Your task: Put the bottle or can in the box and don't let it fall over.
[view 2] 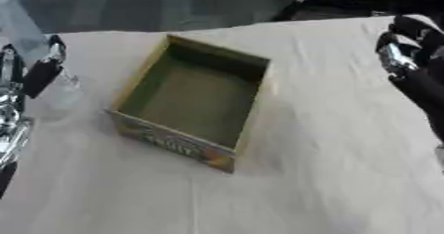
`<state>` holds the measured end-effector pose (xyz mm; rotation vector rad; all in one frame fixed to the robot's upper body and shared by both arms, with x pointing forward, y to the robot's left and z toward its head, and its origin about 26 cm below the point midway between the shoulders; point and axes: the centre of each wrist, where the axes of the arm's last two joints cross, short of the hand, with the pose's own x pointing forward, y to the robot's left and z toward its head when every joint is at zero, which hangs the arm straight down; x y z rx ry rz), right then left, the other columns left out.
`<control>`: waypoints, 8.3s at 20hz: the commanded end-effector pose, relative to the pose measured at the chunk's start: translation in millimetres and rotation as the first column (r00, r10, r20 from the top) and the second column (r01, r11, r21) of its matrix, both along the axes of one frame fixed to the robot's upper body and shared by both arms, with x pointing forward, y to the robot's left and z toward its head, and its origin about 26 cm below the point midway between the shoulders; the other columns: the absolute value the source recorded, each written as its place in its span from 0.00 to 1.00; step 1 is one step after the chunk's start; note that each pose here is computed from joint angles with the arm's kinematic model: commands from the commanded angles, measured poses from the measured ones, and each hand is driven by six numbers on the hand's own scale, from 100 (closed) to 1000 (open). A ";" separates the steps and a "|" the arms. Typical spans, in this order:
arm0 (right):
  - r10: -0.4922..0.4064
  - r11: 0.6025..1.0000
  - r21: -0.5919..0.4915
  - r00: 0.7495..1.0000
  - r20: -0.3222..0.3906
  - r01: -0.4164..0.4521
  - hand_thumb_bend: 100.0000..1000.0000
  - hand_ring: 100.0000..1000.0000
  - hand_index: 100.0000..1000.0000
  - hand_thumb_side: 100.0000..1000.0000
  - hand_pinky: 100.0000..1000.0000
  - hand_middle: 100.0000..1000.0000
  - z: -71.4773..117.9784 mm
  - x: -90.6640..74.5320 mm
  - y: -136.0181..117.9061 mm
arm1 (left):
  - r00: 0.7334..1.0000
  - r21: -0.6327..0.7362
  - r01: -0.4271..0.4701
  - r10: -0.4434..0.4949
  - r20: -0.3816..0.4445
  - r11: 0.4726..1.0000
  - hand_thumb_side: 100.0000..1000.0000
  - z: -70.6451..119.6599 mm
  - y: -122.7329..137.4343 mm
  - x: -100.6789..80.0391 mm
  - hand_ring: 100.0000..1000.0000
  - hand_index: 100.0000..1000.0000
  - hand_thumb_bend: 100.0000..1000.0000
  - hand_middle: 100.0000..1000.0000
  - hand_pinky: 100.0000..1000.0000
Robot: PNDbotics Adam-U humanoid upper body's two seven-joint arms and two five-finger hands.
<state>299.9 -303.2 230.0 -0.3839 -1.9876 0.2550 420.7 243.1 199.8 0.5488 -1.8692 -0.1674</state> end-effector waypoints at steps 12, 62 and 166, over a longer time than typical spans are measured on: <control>0.040 0.999 0.016 0.999 0.024 -0.040 0.00 0.85 0.92 0.50 0.86 0.89 10.8 1.8 6.7 | 0.924 0.089 0.327 -0.338 0.180 0.941 0.52 85.4 -144.7 -10.2 0.00 0.09 0.00 0.00 1.00; -0.027 0.998 0.062 0.999 0.025 0.025 0.00 0.85 0.91 0.49 0.86 0.89 6.1 -1.4 -3.9 | 0.957 0.425 0.288 -0.242 -0.159 0.858 0.92 13.6 -105.3 10.3 0.88 1.00 0.06 0.82 1.00; -0.078 0.994 0.081 0.996 0.045 0.074 0.00 0.85 0.90 0.50 0.84 0.89 8.5 -6.4 -8.8 | 0.960 0.793 0.184 0.066 -0.271 0.581 1.00 37.1 -12.0 -51.5 0.71 0.87 0.00 0.71 0.85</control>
